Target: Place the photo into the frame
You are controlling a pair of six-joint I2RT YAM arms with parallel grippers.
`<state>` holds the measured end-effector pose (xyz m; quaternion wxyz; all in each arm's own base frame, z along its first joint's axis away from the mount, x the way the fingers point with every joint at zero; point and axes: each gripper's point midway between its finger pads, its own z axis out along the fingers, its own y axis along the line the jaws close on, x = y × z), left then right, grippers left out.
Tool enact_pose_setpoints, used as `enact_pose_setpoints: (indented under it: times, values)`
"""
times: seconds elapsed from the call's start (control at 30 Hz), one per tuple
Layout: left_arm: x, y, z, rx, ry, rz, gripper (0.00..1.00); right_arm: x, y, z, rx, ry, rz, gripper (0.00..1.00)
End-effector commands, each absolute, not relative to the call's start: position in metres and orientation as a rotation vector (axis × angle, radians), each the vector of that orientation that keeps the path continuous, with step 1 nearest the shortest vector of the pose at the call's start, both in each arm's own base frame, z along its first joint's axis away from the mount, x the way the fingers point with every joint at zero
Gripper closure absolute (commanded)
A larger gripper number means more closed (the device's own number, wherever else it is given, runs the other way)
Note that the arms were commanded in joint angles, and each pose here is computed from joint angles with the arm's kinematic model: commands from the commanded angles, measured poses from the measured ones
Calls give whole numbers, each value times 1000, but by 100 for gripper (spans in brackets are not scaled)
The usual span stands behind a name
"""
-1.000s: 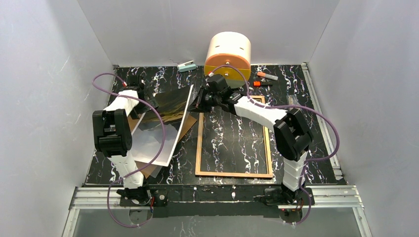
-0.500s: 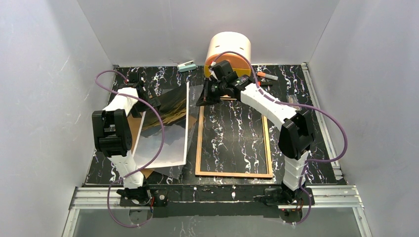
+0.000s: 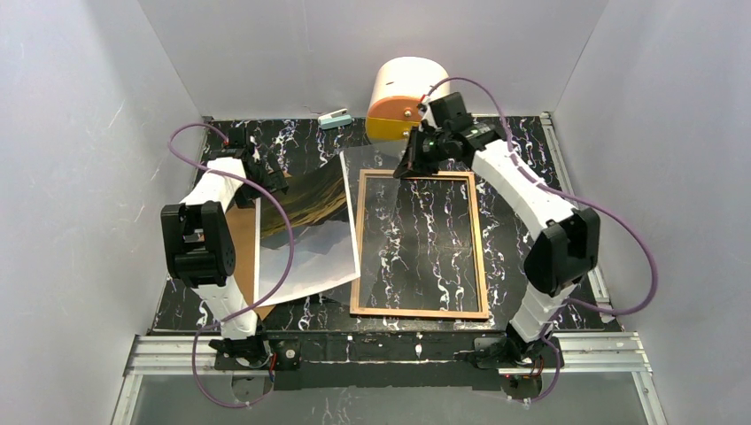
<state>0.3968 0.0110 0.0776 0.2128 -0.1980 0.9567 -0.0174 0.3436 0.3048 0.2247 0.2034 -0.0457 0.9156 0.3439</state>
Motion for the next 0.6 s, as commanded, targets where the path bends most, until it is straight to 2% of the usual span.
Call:
enact_pose_setpoints:
  times: [0.0, 0.1, 0.27, 0.57]
  values:
    - [392, -8, 88, -509, 2643, -201, 4, 334, 289, 263, -246, 2447, 988, 99]
    - [390, -15, 87, -510, 2645, -262, 5, 339, 279, 270, -242, 2438, 963, 99]
    - [373, -52, 73, -515, 2648, -538, 8, 340, 256, 255, -215, 2448, 923, 99]
    - [327, -23, 5, -677, 2813, -256, 15, 328, 237, 182, -10, 2341, 1157, 97]
